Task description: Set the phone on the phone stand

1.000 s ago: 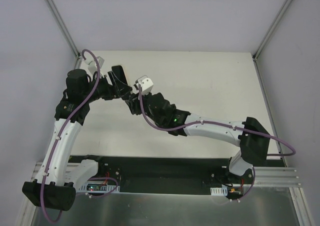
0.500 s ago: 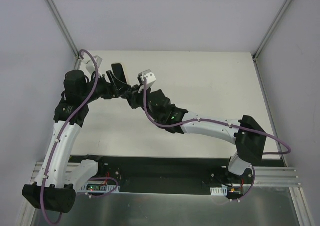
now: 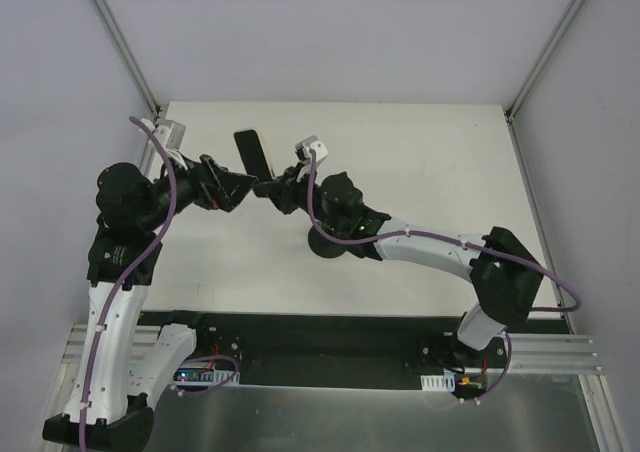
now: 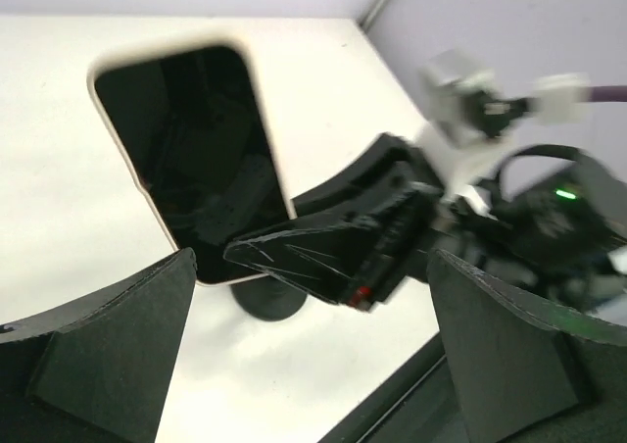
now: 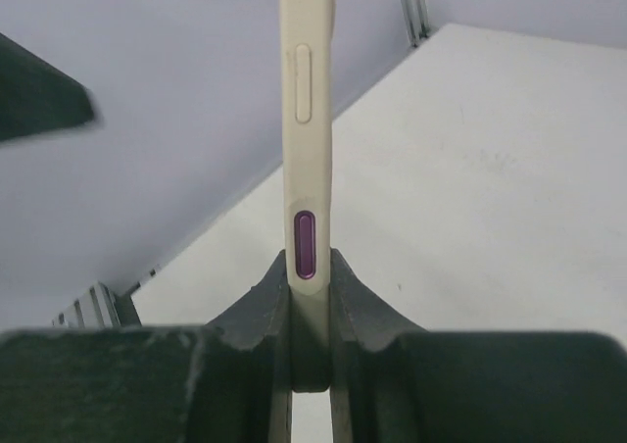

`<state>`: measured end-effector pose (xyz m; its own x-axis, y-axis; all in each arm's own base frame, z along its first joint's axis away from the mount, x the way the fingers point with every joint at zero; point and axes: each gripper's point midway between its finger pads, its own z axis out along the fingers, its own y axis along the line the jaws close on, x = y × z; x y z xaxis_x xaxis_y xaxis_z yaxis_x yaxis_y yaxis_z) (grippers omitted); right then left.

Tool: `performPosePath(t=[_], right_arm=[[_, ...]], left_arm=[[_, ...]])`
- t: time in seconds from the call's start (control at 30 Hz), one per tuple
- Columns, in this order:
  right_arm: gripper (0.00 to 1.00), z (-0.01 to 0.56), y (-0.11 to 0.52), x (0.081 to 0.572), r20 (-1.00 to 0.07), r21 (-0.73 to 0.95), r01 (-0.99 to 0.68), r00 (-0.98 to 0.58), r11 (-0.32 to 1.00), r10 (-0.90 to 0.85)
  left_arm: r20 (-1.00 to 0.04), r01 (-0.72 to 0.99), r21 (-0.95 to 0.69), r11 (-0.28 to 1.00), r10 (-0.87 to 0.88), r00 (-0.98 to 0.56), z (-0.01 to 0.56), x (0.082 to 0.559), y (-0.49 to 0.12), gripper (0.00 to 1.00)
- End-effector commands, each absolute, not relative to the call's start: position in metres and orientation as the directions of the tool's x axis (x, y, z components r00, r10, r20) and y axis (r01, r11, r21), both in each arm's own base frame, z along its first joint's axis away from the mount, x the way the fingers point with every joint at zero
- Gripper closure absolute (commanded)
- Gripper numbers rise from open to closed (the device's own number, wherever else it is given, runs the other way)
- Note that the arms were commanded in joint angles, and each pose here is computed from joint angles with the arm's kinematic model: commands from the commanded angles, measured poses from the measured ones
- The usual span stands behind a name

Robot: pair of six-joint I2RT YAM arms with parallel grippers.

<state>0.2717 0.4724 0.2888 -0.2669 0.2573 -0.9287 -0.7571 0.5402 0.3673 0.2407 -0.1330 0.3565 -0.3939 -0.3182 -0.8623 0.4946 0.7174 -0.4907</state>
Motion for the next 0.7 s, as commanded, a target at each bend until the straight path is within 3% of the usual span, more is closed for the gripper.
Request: performPosePath(t=[0.0, 0.23, 0.47, 0.67], right_arm=[[0.99, 0.362, 0.429, 0.244, -0.88, 0.401, -0.847, -0.249, 0.349, 0.405], [0.99, 0.384, 0.395, 0.186, -0.912, 0.294, -0.95, -0.246, 0.104, 0.327], [0.99, 0.397, 0.365, 0.155, -0.915, 0.247, -0.969, -0.224, 0.025, 0.336], [0.99, 0.408, 0.355, 0.131, -0.913, 0.208, -0.976, -0.218, -0.066, 0.345]], left_arm=[[-0.884, 0.649, -0.468, 0.6, -0.319, -0.342, 0.404, 0.2, -0.151, 0.01], [-0.876, 0.742, -0.48, 0.467, -0.306, -0.374, 0.405, 0.173, -0.167, 0.02], [-0.888, 0.796, -0.451, 0.404, -0.291, -0.356, 0.412, 0.164, -0.174, 0.02], [-0.891, 0.91, -0.378, 0.173, -0.335, -0.306, 0.445, 0.129, -0.19, 0.06]])
